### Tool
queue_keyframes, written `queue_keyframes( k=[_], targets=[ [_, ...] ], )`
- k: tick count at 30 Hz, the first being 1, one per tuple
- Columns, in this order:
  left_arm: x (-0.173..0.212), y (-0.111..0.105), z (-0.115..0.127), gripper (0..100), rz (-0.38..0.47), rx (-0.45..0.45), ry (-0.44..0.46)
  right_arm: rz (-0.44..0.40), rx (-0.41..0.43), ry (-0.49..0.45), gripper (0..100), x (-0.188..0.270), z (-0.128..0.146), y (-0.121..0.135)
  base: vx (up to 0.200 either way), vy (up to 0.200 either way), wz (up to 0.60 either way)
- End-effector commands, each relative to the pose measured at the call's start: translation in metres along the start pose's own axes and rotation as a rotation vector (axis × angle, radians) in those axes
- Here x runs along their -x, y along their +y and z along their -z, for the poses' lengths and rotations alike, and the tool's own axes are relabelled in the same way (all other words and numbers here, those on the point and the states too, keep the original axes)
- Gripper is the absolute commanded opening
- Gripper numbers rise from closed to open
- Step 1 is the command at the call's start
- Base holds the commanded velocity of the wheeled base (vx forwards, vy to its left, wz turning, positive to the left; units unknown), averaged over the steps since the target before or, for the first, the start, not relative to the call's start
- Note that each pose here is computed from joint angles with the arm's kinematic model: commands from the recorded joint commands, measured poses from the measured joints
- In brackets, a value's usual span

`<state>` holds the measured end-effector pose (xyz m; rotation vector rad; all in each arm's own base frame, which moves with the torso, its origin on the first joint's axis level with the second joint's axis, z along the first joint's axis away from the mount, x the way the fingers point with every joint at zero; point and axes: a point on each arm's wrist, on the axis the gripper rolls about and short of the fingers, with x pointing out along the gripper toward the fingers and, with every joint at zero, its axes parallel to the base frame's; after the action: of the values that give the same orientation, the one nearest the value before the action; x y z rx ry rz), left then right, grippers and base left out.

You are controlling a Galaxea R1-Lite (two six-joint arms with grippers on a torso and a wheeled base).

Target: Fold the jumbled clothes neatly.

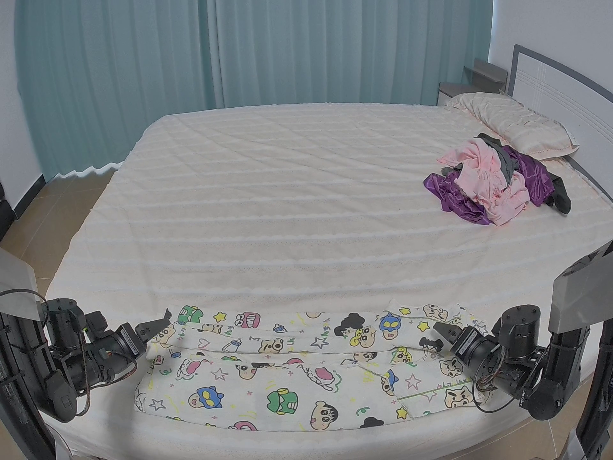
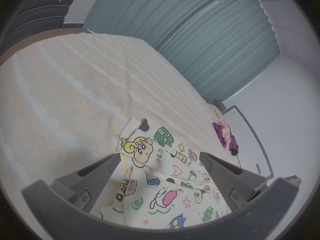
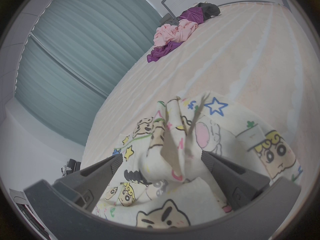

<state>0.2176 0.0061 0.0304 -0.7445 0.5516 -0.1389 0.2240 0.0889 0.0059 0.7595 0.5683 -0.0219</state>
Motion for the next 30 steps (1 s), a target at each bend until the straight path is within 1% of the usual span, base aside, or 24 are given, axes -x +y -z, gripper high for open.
queue_keyframes(
  k=[1,4,6,7,14,24,30],
  targets=[
    [0.002,0.000,0.001,100,0.001,0.000,-0.001,-0.032,-0.011,-0.030,100,-0.006,-0.004,0.005,0.000,0.000,0.00],
    [0.002,0.000,0.001,100,0.000,0.002,0.000,-0.036,-0.020,-0.043,100,-0.011,-0.007,0.005,0.000,0.000,0.00],
    [0.001,0.001,0.002,100,-0.001,0.003,0.001,-0.032,-0.019,-0.035,100,-0.014,-0.006,0.004,0.000,0.000,0.00],
    [0.001,0.001,0.002,100,-0.002,0.002,0.002,-0.029,-0.019,-0.034,0,-0.015,-0.006,0.003,0.000,0.000,0.00],
    [0.001,0.001,0.002,100,-0.002,0.004,0.005,0.002,-0.019,-0.040,0,-0.020,-0.006,-0.003,0.000,0.000,0.00],
    [0.000,0.000,0.003,100,-0.002,0.001,0.009,-0.001,-0.026,-0.075,0,0.003,-0.018,-0.003,0.000,0.000,0.00],
    [-0.001,-0.002,0.005,100,0.002,-0.006,0.015,0.019,-0.009,-0.053,0,0.006,-0.016,-0.008,0.000,0.000,0.00]
  ],
)
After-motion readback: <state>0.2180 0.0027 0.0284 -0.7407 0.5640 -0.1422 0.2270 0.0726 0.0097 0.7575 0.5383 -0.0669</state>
